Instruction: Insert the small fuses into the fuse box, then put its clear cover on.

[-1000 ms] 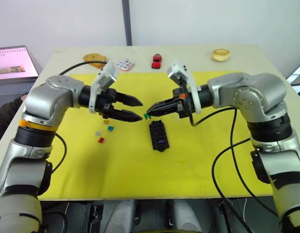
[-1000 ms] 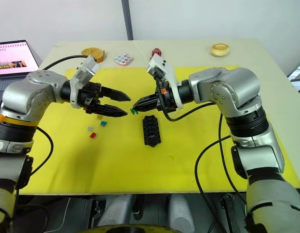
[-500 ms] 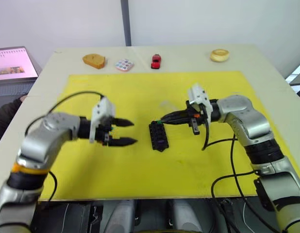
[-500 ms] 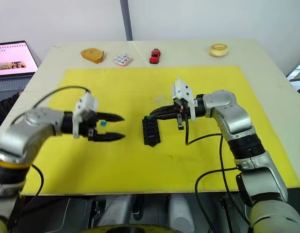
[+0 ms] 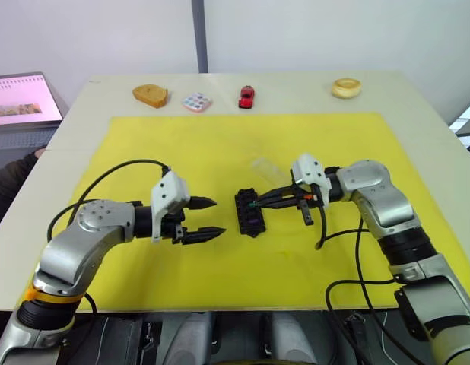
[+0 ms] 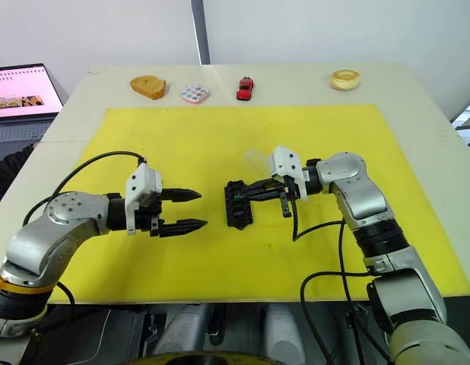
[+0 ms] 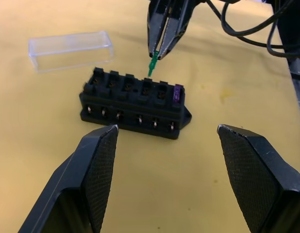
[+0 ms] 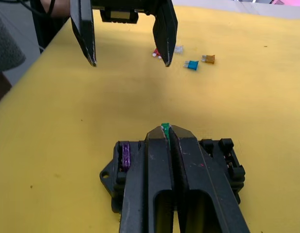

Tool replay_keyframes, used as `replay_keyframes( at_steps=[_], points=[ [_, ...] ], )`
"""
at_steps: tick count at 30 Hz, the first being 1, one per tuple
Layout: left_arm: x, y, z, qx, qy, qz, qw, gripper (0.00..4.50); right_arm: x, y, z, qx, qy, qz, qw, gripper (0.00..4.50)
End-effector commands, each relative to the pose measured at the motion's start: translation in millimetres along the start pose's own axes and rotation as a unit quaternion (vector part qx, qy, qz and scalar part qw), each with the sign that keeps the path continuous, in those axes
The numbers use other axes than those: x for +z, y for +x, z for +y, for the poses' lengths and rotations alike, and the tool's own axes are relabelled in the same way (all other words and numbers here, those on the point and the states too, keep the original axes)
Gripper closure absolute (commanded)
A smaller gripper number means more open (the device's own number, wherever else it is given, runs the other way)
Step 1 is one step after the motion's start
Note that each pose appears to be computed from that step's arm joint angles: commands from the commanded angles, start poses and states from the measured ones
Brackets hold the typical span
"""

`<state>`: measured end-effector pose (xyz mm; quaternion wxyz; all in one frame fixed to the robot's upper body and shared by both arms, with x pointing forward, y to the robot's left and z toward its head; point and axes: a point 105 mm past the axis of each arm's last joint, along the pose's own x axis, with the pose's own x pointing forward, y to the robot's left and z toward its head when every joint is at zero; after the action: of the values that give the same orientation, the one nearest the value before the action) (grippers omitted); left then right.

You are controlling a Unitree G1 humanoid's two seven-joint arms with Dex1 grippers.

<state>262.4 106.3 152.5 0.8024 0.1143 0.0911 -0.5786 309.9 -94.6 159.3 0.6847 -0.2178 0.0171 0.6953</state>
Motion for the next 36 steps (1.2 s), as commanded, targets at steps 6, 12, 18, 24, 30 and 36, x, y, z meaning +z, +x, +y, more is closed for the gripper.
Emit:
replay_keyframes(
  at_steps=[6, 12, 18, 24, 30, 36],
  points=[
    [5.1, -3.2, -4.1, -0.004, 0.011, -0.002, 1.000, 1.07, 2.8, 4.4, 4.8, 0.007, -0.015, -0.005, 1.000, 4.50],
    [3.3, -3.0, -3.4, -0.002, 0.011, 0.000, 1.000, 1.07, 1.9, 7.5, 6.4, 0.010, -0.014, -0.004, 1.000, 4.50],
    [1.3, -3.5, -3.8, -0.001, 0.010, 0.003, 1.000, 1.07, 0.6, 8.1, 10.7, 0.020, -0.013, 0.002, 1.000, 4.50],
    [-0.1, -3.0, -4.4, 0.000, 0.009, 0.006, 1.000, 1.07, 0.8, 9.3, 12.2, 0.022, -0.010, 0.002, 1.000, 4.50],
    [2.5, -2.2, -3.8, 0.002, 0.011, 0.004, 1.000, 1.07, -0.5, 10.4, 9.8, 0.014, -0.007, 0.001, 1.000, 4.50],
    [0.7, -3.4, -2.9, 0.004, 0.010, 0.004, 1.000, 1.07, -2.6, 9.0, 9.2, 0.014, -0.007, 0.007, 1.000, 4.50]
  ],
)
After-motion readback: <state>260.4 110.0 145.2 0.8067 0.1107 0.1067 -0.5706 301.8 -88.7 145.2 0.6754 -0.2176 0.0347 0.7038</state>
